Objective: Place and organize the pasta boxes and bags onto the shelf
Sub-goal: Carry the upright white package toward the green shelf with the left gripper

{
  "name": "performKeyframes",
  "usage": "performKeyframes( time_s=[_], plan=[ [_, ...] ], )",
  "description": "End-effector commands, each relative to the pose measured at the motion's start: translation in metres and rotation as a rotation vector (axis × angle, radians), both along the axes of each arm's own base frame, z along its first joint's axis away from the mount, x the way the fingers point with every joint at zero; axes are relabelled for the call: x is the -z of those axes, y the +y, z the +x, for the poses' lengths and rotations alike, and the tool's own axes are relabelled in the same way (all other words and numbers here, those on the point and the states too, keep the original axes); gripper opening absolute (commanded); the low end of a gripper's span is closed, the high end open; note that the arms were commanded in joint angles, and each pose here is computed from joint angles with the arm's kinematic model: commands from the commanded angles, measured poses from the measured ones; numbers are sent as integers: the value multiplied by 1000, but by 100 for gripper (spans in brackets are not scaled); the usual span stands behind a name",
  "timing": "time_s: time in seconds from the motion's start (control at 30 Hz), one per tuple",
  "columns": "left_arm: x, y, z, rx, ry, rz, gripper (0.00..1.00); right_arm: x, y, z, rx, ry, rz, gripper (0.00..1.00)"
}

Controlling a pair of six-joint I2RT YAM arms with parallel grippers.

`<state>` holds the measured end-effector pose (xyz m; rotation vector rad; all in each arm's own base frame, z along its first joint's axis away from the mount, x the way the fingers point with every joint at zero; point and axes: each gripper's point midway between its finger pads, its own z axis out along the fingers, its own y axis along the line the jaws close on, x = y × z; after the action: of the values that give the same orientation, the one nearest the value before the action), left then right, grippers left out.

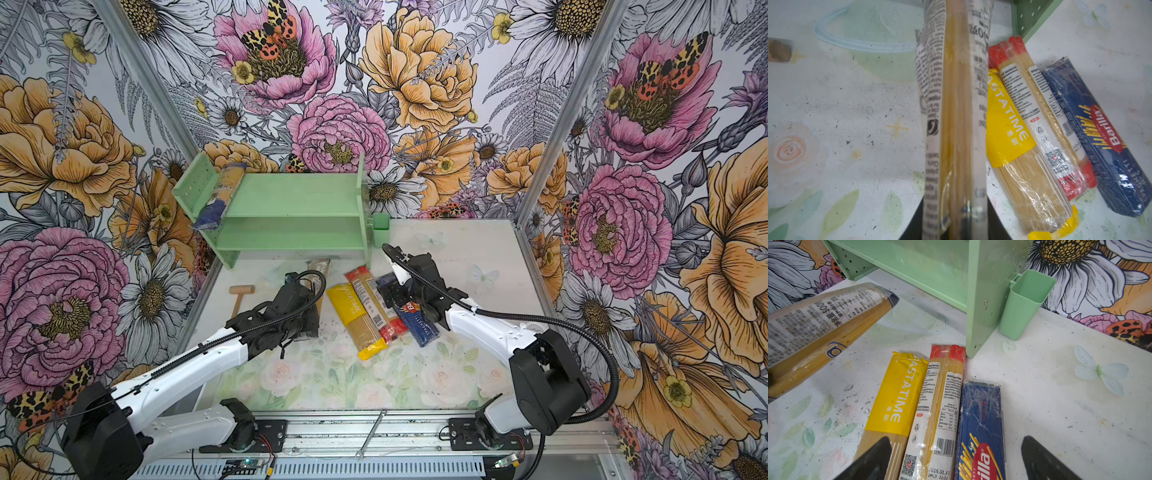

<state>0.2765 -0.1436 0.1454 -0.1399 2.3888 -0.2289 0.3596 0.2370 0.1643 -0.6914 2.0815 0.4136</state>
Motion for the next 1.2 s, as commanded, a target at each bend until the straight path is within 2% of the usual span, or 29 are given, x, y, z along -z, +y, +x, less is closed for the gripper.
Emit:
performKeyframes(
  time_s=[0.0, 0.33, 0.73, 1.17],
  plan=[
    [-37, -10, 7, 28, -130, -82, 0, -15, 6, 10, 8, -40, 16, 99],
    [-72, -13, -6, 65, -203, -161, 0, -14, 6, 16, 27, -35, 19, 99],
    [-119, -21, -11, 140, -298, -191, 0, -11, 5, 12, 19, -29, 13, 99],
    [-165, -13, -21, 147, -374, -219, 0, 0, 5, 10, 6, -21, -7, 99]
  ],
)
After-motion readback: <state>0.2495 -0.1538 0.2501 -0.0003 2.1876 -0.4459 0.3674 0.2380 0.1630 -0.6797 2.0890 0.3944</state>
